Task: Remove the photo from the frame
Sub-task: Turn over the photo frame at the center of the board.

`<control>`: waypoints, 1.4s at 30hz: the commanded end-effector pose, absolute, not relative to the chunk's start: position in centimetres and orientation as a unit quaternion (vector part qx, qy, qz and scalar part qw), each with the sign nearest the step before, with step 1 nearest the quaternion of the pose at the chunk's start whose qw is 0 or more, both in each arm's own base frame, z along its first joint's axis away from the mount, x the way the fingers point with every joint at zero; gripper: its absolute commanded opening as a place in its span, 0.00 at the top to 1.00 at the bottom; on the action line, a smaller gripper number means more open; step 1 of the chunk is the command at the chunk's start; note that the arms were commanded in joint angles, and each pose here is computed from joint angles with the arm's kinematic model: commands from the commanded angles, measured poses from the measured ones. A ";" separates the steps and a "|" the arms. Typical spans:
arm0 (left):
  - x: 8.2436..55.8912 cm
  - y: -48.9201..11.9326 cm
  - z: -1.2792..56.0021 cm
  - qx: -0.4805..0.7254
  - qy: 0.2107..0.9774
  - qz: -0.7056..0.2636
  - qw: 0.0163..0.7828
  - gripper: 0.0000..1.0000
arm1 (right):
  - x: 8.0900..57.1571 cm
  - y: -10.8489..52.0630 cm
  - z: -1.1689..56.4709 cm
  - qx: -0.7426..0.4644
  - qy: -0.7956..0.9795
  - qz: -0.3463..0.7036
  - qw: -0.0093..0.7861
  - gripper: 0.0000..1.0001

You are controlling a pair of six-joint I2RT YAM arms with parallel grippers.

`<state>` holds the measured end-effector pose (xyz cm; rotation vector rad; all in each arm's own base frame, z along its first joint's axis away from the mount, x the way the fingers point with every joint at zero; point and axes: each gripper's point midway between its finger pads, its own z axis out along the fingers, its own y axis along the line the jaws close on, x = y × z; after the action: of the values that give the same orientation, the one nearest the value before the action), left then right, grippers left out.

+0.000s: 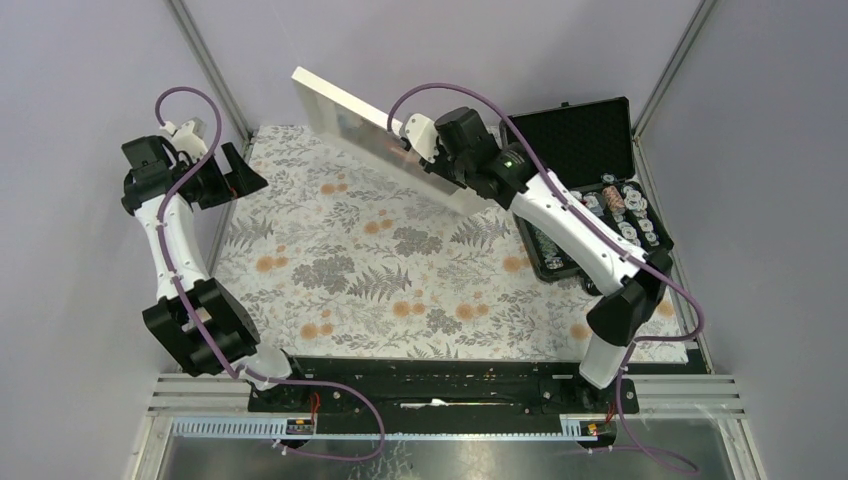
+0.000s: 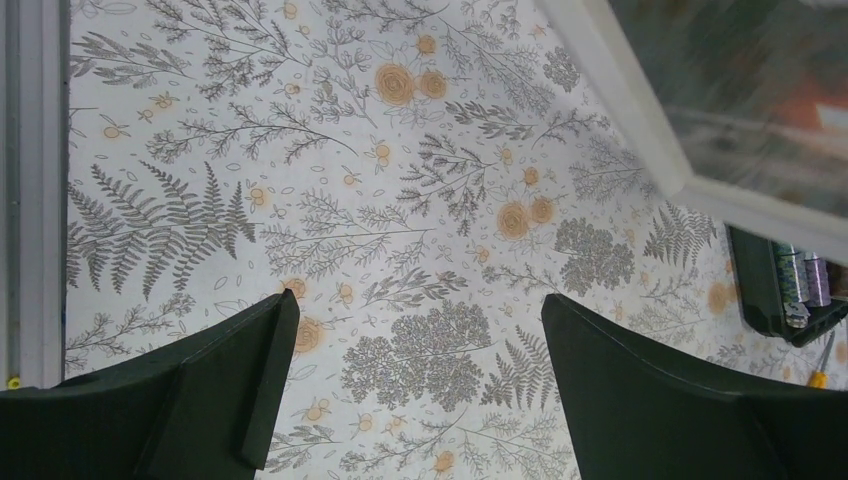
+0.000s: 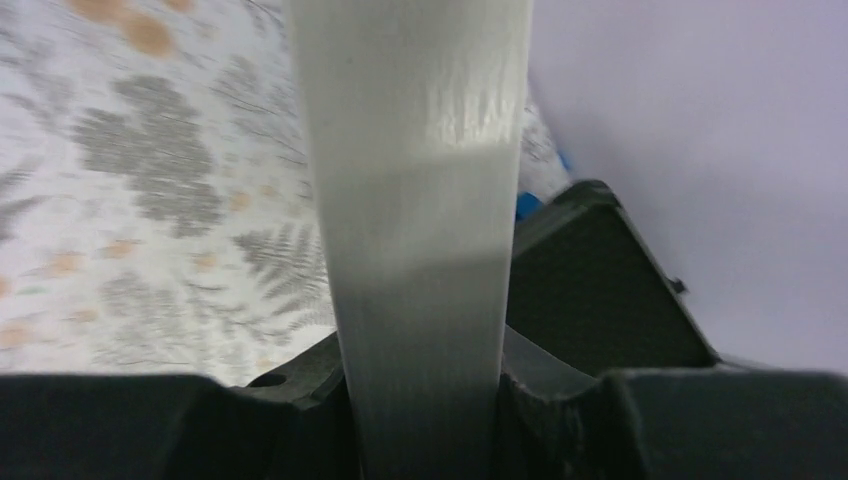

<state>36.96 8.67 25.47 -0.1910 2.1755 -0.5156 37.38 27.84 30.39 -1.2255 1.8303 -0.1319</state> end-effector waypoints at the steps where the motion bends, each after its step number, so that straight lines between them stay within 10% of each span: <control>1: 37.0 8.0 26.7 -0.055 0.865 -0.223 0.446 0.01 | 41.9 26.8 41.4 -0.383 0.677 -0.120 0.617 1.00; 24: 37.3 10.2 26.9 -0.077 0.852 -0.215 0.472 0.01 | 33.7 34.4 21.6 -0.540 0.521 -0.237 0.616 0.96; 42: 34.6 9.5 22.4 -0.002 0.885 -0.154 0.440 0.01 | 24.4 35.9 8.6 -0.645 0.497 -0.211 0.541 0.46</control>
<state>34.99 9.53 22.26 -0.0827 2.2089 -0.4414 25.53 34.68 8.17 -1.6261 1.1681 -0.5966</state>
